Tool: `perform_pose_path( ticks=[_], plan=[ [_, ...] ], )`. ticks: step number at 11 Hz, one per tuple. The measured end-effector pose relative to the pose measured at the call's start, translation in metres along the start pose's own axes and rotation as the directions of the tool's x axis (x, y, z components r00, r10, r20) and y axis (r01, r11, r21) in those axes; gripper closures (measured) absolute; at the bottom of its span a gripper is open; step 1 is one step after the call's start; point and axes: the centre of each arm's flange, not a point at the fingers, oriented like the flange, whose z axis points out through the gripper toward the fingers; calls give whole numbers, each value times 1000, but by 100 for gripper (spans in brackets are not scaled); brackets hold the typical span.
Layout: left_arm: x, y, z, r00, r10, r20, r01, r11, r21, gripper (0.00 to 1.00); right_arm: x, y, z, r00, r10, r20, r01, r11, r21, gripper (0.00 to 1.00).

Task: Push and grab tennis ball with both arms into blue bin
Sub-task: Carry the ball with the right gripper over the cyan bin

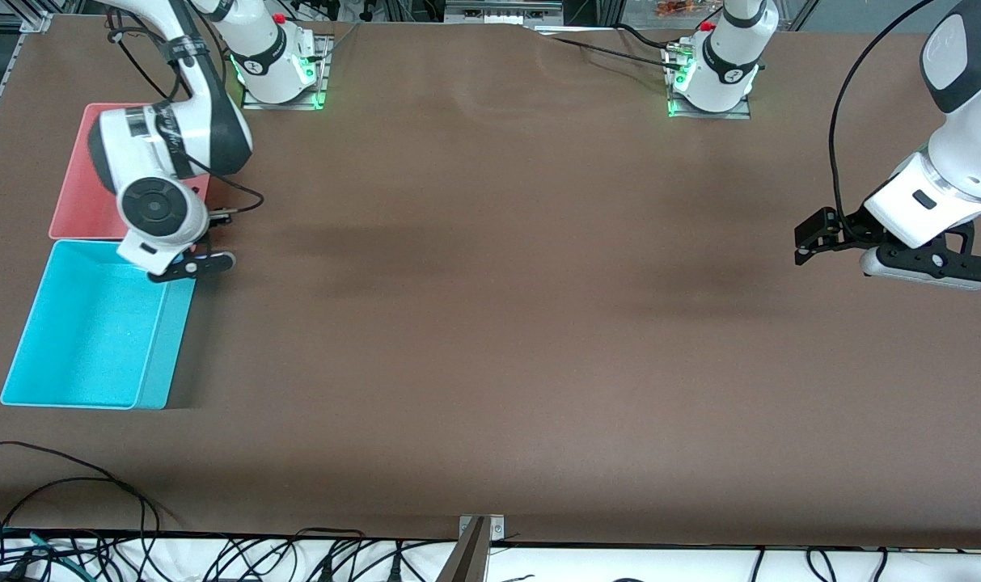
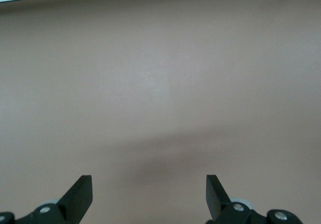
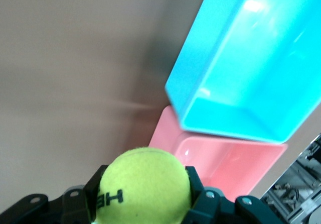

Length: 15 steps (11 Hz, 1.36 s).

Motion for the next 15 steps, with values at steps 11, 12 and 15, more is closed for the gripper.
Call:
perform_pose_path(
  ticks=[11,12,15],
  plan=[
    [0,0,1,1000,0,2,0,1000,0,0,62,156,134,990,-83,-110,116,933,341,34],
    [0,0,1,1000,0,2,0,1000,0,0,60,161,139,990,-89,-114,123,929,350,34],
    [0,-1,1,1000,4,5,-4,1000,12,0,49,181,166,990,-96,-99,127,915,382,34]
  ],
)
